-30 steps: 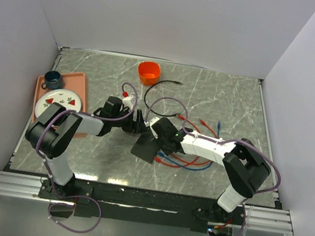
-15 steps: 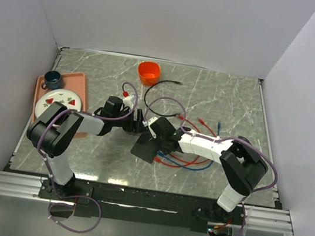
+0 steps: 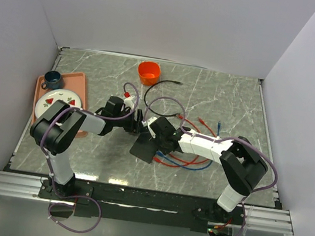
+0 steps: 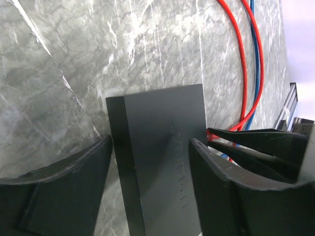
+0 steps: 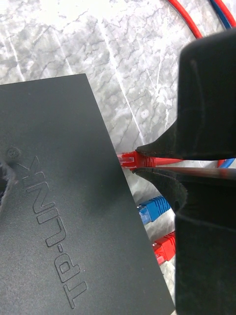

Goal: Insert the plug into the switch port

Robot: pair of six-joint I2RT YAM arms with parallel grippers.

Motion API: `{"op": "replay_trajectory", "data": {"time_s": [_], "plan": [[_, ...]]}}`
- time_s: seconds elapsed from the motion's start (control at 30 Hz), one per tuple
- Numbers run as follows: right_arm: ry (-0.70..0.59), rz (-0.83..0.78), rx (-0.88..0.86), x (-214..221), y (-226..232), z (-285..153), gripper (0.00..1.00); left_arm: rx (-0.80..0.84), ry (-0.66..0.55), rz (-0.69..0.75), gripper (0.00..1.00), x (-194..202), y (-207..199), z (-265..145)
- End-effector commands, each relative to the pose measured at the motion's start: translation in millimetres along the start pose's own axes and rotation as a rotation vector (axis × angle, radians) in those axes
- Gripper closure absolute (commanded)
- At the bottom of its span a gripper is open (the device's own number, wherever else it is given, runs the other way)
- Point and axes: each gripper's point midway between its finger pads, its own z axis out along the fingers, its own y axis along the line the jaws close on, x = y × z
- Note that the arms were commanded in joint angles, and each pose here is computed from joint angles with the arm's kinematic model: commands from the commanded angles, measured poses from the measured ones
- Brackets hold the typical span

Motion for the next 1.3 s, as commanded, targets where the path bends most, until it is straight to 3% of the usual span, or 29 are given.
{"op": "replay_trajectory", "data": {"time_s": [0.0,0.37,0.87,1.27], "plan": [[-0.138,-0.005,-0.022,-47,4,-11,1.0,-0.002,0.063,-0.018,0.33,16,5,3],[-0.163,-0.008,-0.068,-63,11,-17,1.0,0.018,0.089,-0.018,0.48,29,-5,12],[-0.085,0.06,-0.057,-65,12,-7,1.0,0.039,0.044,-0.035,0.52,36,-37,3],[-0.268,0.121,-0.03,-90,4,-26,1.0,0.095,0.057,-0.042,0.54,53,-74,2]]}}
